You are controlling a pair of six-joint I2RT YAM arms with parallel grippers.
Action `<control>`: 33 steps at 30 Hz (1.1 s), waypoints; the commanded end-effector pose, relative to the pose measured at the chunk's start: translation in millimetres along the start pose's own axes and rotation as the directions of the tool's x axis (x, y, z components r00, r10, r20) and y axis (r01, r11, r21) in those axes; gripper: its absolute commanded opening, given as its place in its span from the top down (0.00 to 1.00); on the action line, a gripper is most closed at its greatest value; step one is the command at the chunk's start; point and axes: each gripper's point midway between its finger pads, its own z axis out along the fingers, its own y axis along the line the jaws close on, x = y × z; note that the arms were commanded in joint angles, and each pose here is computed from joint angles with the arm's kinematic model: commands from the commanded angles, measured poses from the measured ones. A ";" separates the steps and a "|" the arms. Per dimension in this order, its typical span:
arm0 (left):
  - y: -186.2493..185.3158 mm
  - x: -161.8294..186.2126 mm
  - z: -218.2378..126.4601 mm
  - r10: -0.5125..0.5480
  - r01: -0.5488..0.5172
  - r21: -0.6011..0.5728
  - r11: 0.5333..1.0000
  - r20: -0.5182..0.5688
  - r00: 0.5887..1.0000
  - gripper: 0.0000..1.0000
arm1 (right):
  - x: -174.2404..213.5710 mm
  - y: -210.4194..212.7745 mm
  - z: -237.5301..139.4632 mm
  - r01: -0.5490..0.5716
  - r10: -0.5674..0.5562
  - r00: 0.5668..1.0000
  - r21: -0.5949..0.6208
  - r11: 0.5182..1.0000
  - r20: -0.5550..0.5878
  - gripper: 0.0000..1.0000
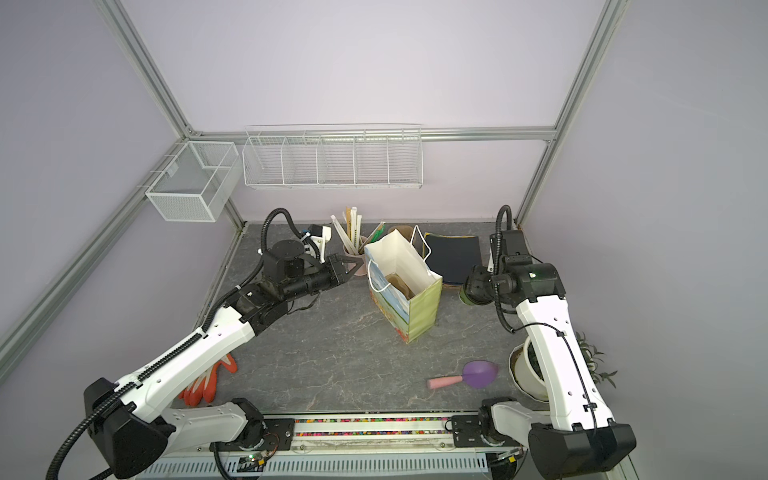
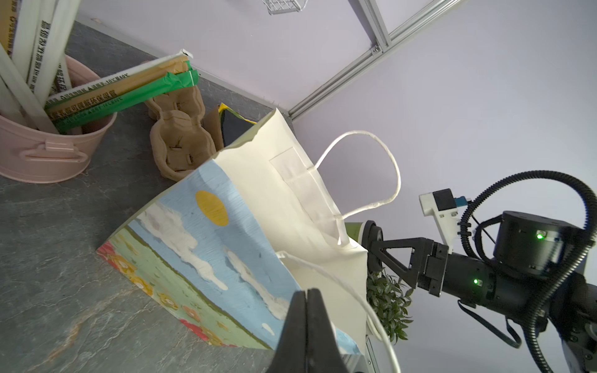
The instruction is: Pack the takeout coffee
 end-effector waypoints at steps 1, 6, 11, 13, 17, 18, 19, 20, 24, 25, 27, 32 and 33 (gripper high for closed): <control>-20.2 -5.1 -9.7 0.020 -0.020 0.065 0.998 0.003 1.000 0.64 | 8.2 -2.6 -2.4 0.031 -0.031 0.999 0.011 0.999 -0.027 0.34; -32.1 -6.1 -30.8 0.031 -0.033 0.077 0.997 0.034 0.999 0.42 | 8.7 -2.1 -0.3 0.034 -0.034 0.999 0.008 0.999 -0.027 0.34; -48.6 3.5 -30.7 0.085 -0.085 0.055 0.995 0.000 0.996 0.39 | 6.9 1.3 -1.2 0.034 -0.034 0.999 -0.007 0.999 -0.025 0.35; -49.2 10.9 -22.1 0.095 -0.093 0.046 0.995 -0.037 0.995 0.42 | 6.6 2.1 -1.7 0.033 -0.033 0.999 -0.011 0.999 -0.025 0.35; -38.8 15.3 -14.6 0.101 -0.102 -0.006 0.995 -0.067 0.993 0.46 | 6.1 2.0 -4.0 0.036 -0.037 0.999 -0.010 0.999 -0.021 0.35; -36.1 15.9 -13.4 0.103 -0.105 -0.019 0.994 -0.071 0.992 0.48 | 5.6 2.0 -4.9 0.038 -0.038 0.999 -0.010 0.999 -0.018 0.35; -36.1 15.7 -12.9 0.107 -0.108 -0.020 0.994 -0.073 0.992 0.48 | 5.5 1.5 -6.1 0.038 -0.038 0.999 -0.008 0.999 -0.016 0.35; -35.4 15.9 -11.7 0.110 -0.112 -0.024 0.993 -0.077 0.991 0.49 | 5.2 1.6 -7.4 0.038 -0.038 0.999 -0.009 0.999 -0.013 0.35; -32.4 15.9 -7.4 0.117 -0.122 -0.043 0.992 -0.090 0.989 0.56 | 4.0 3.9 -10.4 0.036 -0.036 0.999 -0.022 0.999 -0.008 0.35; -32.2 15.6 -5.8 0.115 -0.119 -0.042 0.992 -0.089 0.989 0.59 | 4.1 4.5 -11.0 0.037 -0.038 0.999 -0.025 0.999 -0.008 0.35; -32.1 16.0 -2.2 0.112 -0.116 -0.040 0.992 -0.093 0.989 0.64 | 3.4 5.8 -12.5 0.039 -0.040 0.999 -0.029 0.999 -0.005 0.35; -29.5 15.7 3.7 0.121 -0.126 -0.049 0.991 -0.099 0.988 0.87 | 1.5 6.2 -20.0 0.045 -0.045 0.999 -0.030 0.999 0.008 0.35; -29.1 15.0 4.2 0.128 -0.134 -0.054 0.989 -0.100 0.987 0.93 | 1.3 6.5 -22.5 0.049 -0.049 0.999 -0.032 0.998 0.011 0.35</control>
